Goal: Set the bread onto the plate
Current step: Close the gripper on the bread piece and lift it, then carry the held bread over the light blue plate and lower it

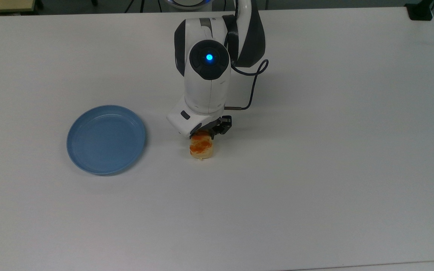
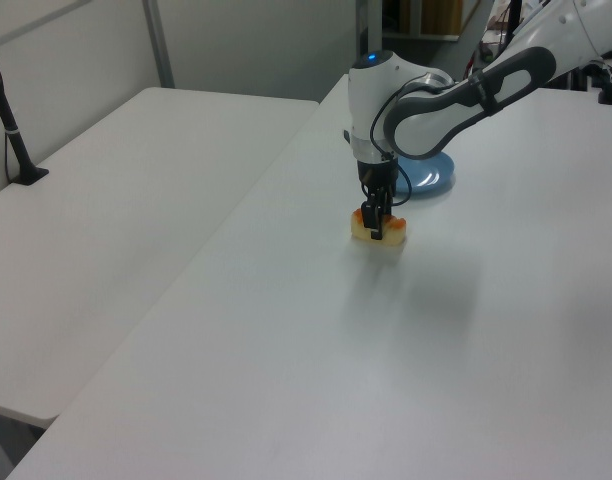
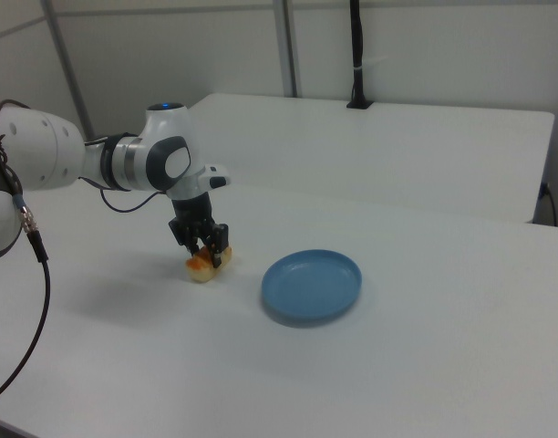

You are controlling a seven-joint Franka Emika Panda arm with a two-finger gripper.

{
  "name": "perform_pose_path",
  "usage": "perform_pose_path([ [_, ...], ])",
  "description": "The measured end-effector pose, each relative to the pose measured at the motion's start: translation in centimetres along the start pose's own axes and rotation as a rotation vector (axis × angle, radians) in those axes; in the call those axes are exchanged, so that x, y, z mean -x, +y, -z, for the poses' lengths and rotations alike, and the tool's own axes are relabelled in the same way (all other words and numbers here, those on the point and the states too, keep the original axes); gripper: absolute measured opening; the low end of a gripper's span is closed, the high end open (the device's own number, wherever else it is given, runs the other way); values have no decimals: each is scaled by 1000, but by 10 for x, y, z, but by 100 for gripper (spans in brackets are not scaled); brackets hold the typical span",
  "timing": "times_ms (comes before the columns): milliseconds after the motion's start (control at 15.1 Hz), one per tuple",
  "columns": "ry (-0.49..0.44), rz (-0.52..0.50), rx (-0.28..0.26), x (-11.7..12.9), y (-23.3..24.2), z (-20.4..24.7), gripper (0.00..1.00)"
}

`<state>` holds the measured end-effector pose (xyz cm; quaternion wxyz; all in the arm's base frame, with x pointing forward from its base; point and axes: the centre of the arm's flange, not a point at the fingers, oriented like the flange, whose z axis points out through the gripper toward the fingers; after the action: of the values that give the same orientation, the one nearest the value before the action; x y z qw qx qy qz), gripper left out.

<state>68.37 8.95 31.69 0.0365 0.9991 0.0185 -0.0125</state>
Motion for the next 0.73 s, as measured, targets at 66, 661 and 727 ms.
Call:
perform_pose_path([
  [66,1,1,0,0,-1,0,48],
  [661,-29,144,52,-3,57,63,39],
  [727,-36,171,54,-2,77,71,40],
])
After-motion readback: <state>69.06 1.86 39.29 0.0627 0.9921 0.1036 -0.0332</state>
